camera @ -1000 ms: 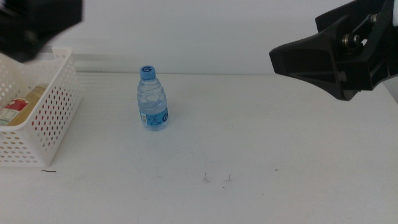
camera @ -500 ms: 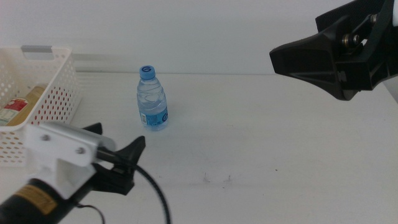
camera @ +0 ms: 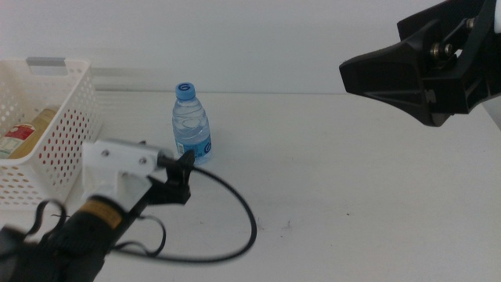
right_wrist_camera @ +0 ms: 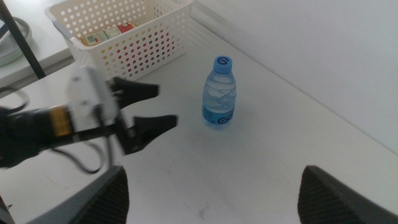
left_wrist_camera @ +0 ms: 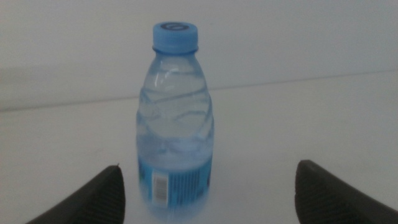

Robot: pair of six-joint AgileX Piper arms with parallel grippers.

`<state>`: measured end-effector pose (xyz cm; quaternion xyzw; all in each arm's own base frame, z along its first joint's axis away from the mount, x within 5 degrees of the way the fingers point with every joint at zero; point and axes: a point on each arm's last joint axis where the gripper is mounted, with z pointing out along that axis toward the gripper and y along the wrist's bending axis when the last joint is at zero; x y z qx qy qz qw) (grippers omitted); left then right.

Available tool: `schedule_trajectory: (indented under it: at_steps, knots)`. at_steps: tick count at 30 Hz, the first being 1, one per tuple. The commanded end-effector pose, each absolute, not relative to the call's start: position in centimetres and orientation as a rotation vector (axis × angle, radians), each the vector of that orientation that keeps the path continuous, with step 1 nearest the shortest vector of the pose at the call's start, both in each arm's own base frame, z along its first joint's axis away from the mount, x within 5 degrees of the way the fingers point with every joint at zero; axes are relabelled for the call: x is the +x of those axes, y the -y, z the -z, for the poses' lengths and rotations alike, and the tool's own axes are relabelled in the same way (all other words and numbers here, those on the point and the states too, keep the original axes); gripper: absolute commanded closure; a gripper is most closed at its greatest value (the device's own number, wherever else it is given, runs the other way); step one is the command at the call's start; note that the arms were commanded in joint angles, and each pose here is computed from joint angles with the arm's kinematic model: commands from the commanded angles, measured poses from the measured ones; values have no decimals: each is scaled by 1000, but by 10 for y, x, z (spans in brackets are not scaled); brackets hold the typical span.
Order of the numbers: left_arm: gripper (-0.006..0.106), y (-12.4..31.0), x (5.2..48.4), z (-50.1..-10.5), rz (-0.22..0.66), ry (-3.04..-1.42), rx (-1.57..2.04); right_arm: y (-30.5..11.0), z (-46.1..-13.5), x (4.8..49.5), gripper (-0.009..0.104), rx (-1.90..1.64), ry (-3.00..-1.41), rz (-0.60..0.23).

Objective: Use arms to grab the bottles and put them into the dustbin to the left of the table.

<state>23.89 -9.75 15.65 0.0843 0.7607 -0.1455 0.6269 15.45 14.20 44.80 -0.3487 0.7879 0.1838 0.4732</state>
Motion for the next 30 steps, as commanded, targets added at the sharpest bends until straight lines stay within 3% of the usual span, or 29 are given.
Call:
schedule_trajectory:
  at_steps: [1,13,19,30]
  knots:
    - [7,99,259,-155,380,-1711,205,-141,-451,154,4,-860,-1911,-443]
    - [7,113,339,-122,382,-1753,219,-141,-451,154,4,-858,-1912,-444]
    - [7,119,366,-97,329,-1791,236,-141,-451,154,4,-858,-1912,-444]
    - [11,126,395,-79,323,-1772,214,-141,-451,154,4,-858,-1912,-444]
